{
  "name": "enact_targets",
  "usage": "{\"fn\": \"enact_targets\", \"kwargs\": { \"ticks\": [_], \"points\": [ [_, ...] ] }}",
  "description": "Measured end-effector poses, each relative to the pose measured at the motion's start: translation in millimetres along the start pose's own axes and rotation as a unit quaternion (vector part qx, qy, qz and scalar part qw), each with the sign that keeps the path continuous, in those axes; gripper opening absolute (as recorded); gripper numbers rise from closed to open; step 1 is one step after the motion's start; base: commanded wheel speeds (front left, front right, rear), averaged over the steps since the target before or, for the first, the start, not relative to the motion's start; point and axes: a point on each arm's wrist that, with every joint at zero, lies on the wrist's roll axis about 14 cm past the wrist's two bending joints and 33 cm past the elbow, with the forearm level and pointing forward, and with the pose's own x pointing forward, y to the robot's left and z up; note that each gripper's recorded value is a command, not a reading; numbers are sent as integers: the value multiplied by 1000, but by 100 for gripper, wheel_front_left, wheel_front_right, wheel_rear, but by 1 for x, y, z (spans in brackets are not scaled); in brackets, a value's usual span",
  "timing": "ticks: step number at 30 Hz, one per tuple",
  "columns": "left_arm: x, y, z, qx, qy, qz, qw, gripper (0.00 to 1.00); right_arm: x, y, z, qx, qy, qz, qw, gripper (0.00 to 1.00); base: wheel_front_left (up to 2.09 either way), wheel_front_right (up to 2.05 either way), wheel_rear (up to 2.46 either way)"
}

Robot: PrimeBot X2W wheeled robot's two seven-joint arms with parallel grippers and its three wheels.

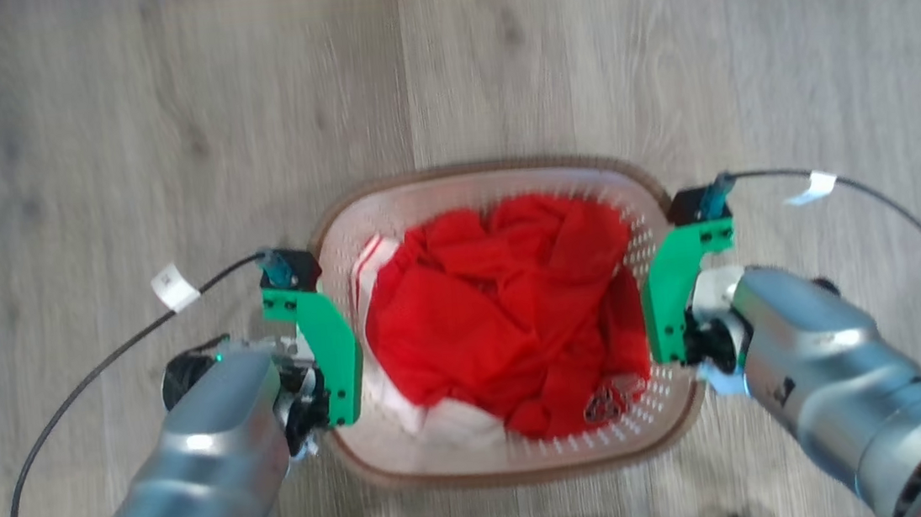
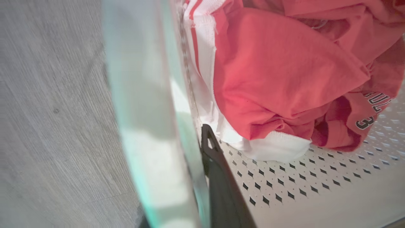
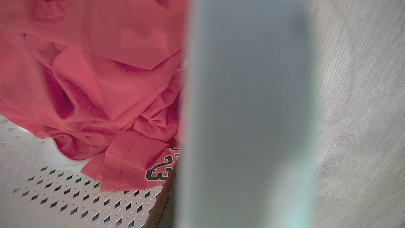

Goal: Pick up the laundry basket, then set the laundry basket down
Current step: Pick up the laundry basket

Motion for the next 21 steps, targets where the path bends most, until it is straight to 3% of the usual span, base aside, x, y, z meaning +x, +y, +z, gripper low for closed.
{"fn": "enact_targets", "kwargs": {
  "ticks": [21],
  "points": [
    [-95,-29,-33,43,-18,11,999,0,-94,56,-32,-44,-44,13,998,0,0,0,0]
  ]
}}
